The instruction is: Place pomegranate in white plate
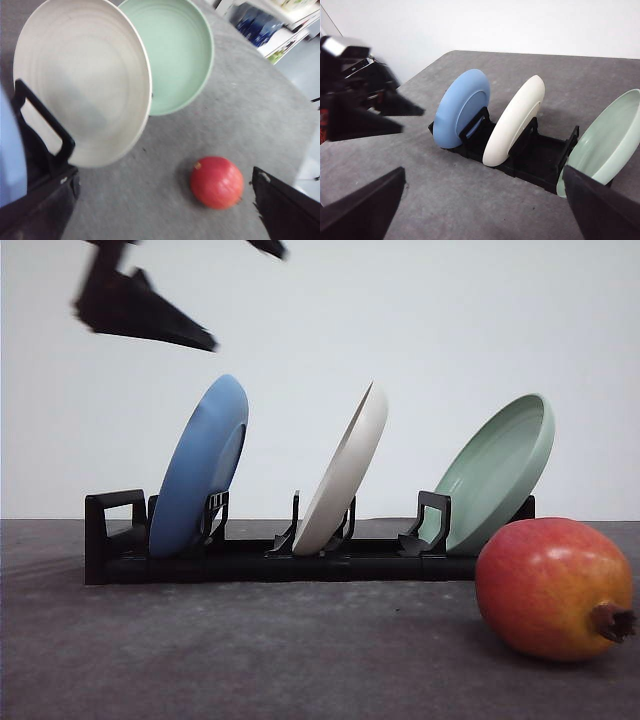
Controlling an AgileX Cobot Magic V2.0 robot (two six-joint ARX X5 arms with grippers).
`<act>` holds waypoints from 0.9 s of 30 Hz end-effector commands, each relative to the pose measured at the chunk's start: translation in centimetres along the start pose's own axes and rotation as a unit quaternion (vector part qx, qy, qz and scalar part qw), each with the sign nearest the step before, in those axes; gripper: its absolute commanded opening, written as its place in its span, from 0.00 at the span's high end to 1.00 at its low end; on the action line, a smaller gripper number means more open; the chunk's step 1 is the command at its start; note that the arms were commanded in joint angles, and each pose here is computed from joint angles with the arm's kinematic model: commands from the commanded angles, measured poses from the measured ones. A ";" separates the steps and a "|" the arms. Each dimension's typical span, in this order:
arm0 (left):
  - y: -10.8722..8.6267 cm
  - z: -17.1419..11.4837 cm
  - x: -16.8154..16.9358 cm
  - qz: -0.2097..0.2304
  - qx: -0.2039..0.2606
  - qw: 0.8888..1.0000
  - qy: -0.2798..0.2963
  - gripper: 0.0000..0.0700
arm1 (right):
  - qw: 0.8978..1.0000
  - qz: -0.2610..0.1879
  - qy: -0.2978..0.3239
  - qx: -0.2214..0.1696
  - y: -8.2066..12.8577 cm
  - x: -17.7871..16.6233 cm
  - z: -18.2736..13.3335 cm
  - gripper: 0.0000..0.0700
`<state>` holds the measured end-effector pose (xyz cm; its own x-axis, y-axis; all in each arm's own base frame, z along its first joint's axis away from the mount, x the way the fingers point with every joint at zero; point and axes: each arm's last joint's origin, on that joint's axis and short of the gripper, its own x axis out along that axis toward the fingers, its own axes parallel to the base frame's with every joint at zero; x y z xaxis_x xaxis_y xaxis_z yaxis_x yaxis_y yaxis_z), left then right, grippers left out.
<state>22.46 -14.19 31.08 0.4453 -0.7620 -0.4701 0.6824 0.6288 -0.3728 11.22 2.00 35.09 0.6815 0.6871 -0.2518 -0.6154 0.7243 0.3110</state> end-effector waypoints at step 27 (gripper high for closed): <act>-1.7 4.9 16.2 0.092 0.106 0.984 0.108 0.11 | 1.000 0.003 -0.006 0.004 0.2 -0.1 0.5 0.08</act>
<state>31.05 -27.50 27.94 0.4524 -0.5632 -0.6915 0.7007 0.7041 -0.1151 11.22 2.00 35.09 0.6815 0.6871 -0.2518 -0.6123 0.7238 0.3180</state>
